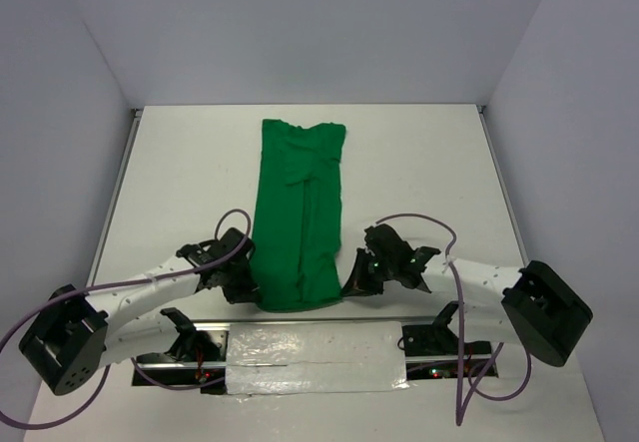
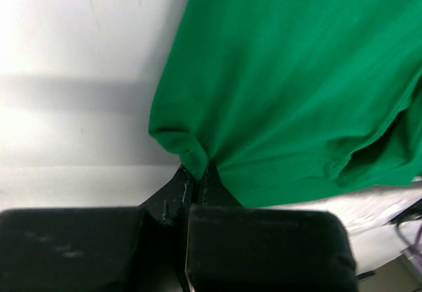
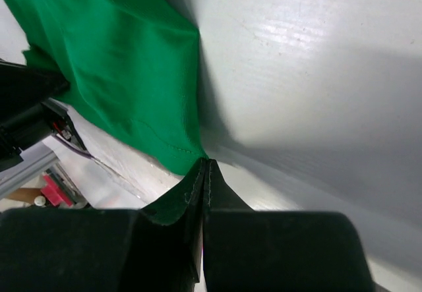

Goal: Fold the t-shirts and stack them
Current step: Rotate the tshirt 90 degrees, then grab the bottom of the folded rectangular tshirt with both arms

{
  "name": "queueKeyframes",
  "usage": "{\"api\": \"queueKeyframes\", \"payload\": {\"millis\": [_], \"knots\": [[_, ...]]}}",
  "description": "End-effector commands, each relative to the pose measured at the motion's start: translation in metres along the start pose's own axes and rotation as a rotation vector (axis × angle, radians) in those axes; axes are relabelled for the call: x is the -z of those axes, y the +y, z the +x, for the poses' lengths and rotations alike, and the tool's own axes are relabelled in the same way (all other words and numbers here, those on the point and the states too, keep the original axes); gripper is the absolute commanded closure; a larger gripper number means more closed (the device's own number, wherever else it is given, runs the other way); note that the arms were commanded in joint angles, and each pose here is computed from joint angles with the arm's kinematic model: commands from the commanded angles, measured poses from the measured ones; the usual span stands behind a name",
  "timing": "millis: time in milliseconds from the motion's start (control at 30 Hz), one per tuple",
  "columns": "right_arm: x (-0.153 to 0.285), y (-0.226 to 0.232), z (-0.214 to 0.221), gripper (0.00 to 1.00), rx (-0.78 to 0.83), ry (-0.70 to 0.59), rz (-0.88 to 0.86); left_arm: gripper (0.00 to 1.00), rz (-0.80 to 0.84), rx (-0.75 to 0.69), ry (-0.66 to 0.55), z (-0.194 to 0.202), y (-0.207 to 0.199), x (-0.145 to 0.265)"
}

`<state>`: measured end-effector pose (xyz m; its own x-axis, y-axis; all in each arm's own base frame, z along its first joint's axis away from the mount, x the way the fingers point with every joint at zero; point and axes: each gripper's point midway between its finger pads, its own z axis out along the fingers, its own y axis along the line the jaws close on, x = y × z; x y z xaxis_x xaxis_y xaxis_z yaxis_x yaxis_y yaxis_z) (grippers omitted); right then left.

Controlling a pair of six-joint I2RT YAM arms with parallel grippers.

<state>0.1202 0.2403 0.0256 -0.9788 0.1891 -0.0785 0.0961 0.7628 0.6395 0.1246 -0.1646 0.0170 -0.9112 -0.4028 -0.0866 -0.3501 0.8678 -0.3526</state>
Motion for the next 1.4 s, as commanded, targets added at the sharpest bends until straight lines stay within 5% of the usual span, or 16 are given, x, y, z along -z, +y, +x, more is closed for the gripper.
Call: {"api": "queueKeyframes", "payload": {"millis": [0, 33, 167, 300, 667, 833, 1167, 1367], "knots": [[0.011, 0.008, -0.003, 1.00, 0.045, -0.025, 0.008, 1.00, -0.062, -0.004, 0.071, 0.021, 0.008, 0.007], [0.013, 0.011, -0.003, 1.00, 0.057, -0.025, -0.003, 1.00, -0.069, -0.009, 0.062, 0.020, 0.008, 0.007], [0.015, 0.012, 0.012, 0.41, 0.101, 0.047, -0.006, 1.00, -0.079, -0.018, 0.066, 0.020, 0.004, 0.006], [0.011, 0.010, 0.015, 0.32, 0.104, 0.062, -0.006, 1.00, -0.077, -0.022, 0.071, 0.022, 0.004, 0.006], [-0.018, 0.013, 0.038, 0.52, 0.080, 0.175, -0.027, 1.00, -0.087, -0.019, 0.063, 0.022, 0.006, 0.007], [-0.012, 0.014, 0.025, 0.99, 0.078, 0.096, 0.008, 1.00, -0.083, -0.021, 0.042, 0.019, 0.004, 0.011], [0.016, 0.043, -0.007, 1.00, 0.144, -0.045, 0.044, 1.00, -0.004, -0.009, -0.031, -0.005, -0.041, 0.044], [0.031, 0.076, -0.061, 1.00, 0.231, -0.198, 0.106, 1.00, -0.016, -0.001, -0.208, -0.067, -0.084, 0.068]]}}
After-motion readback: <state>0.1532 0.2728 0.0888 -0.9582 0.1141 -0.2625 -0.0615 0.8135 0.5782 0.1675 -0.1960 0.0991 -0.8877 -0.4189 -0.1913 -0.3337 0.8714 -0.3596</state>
